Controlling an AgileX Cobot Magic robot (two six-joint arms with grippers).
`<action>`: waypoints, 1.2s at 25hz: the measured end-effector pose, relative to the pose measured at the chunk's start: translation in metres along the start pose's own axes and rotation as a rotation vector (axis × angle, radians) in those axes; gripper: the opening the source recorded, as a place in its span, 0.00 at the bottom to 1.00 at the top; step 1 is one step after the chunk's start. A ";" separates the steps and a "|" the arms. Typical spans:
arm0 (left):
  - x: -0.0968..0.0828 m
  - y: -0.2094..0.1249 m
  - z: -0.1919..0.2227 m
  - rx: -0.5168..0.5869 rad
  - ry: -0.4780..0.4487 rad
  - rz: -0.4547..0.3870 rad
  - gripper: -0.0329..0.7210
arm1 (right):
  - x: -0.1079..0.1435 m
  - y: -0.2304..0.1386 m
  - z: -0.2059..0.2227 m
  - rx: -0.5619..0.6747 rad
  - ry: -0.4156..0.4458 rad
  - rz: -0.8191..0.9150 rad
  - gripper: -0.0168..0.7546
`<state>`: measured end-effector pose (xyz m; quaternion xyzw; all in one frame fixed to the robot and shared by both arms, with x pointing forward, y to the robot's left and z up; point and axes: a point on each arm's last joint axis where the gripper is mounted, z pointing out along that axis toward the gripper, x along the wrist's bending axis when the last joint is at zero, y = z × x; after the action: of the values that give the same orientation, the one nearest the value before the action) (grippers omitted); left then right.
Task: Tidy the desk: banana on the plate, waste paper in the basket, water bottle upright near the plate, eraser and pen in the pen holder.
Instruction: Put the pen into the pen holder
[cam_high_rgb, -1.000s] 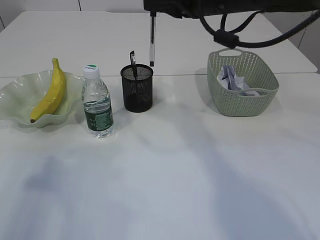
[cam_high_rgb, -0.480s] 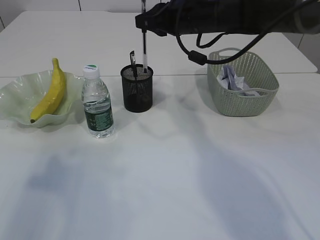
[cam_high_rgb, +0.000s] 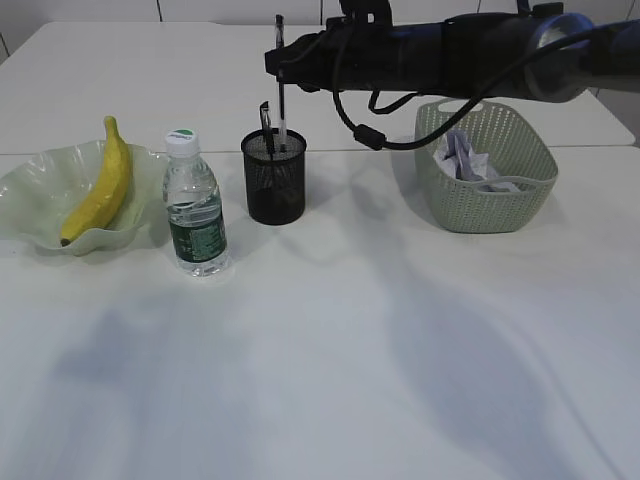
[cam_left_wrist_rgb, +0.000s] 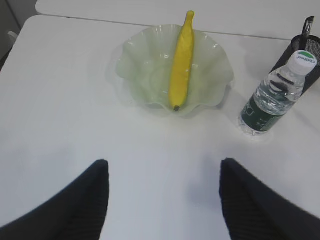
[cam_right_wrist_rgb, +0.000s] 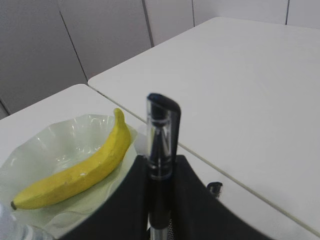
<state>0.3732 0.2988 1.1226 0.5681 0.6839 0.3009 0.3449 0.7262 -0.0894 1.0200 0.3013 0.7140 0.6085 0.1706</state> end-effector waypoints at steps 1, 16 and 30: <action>0.000 0.000 0.000 0.000 0.000 0.000 0.70 | -0.002 0.000 0.001 -0.001 -0.008 -0.004 0.10; 0.001 0.001 0.000 -0.009 0.011 0.013 0.70 | -0.021 -0.019 0.017 -0.019 -0.087 -0.006 0.10; 0.001 0.002 0.000 -0.019 0.012 0.018 0.70 | -0.028 -0.034 0.021 0.012 -0.120 -0.002 0.13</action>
<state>0.3740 0.3002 1.1239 0.5691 0.6781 0.3139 0.3433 0.7529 -0.0939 0.9790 0.3374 0.7065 0.5850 0.2118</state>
